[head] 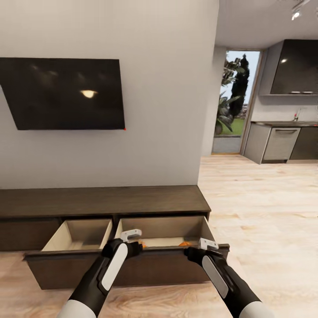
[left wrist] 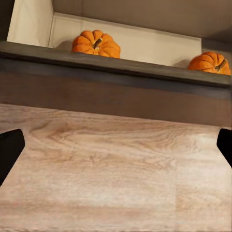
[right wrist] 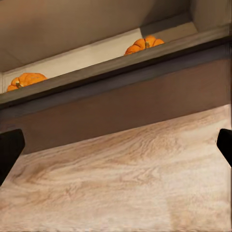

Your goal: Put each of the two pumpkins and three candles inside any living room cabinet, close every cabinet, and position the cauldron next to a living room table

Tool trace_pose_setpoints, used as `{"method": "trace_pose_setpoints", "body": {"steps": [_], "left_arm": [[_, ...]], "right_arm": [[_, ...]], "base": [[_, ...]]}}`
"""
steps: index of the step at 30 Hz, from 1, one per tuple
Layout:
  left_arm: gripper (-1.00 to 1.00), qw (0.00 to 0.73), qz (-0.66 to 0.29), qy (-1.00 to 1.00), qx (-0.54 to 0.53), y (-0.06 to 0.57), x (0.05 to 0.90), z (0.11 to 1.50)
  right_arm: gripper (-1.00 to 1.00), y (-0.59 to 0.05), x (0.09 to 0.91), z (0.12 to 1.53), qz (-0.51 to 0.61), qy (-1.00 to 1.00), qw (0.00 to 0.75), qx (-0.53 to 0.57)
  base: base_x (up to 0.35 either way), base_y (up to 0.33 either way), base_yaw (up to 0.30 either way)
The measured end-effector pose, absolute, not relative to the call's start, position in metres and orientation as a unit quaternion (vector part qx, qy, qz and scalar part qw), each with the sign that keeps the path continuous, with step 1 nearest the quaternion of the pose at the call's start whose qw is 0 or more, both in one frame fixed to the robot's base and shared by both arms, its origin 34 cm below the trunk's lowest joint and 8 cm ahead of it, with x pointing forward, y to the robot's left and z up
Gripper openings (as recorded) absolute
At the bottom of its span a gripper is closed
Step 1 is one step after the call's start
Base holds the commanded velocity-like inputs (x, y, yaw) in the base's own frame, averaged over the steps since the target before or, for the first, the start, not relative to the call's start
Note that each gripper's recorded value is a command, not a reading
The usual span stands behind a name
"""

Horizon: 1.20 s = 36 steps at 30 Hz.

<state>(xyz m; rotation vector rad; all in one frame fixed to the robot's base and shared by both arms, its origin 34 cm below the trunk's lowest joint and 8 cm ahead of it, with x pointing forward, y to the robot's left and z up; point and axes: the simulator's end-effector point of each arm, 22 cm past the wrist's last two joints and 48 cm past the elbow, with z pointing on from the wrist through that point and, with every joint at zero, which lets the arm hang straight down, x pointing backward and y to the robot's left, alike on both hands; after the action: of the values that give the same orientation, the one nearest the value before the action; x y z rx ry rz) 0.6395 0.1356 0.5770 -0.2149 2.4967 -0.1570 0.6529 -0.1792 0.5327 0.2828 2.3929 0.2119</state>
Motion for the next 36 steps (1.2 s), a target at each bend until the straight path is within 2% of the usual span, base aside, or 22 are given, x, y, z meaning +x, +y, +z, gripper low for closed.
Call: {"method": "trace_pose_setpoints", "body": {"steps": [8,17,36], "left_arm": [[1.00,0.312,-0.059,0.945,-0.081,0.135,0.640,0.579],[1.00,0.336,-0.067,0.936,-0.081,0.134,0.649,0.599],[1.00,0.337,-0.069,0.935,-0.080,0.134,0.642,0.567]], "right_arm": [[1.00,-0.179,0.653,0.533,0.082,0.925,0.354,0.108],[1.00,-0.179,0.653,0.533,0.083,0.925,0.354,0.108],[1.00,-0.178,0.646,0.501,0.080,0.925,0.356,0.104]], "base": [[-0.200,0.000,0.000],[-0.011,0.000,0.000],[0.000,0.000,0.000]]}}
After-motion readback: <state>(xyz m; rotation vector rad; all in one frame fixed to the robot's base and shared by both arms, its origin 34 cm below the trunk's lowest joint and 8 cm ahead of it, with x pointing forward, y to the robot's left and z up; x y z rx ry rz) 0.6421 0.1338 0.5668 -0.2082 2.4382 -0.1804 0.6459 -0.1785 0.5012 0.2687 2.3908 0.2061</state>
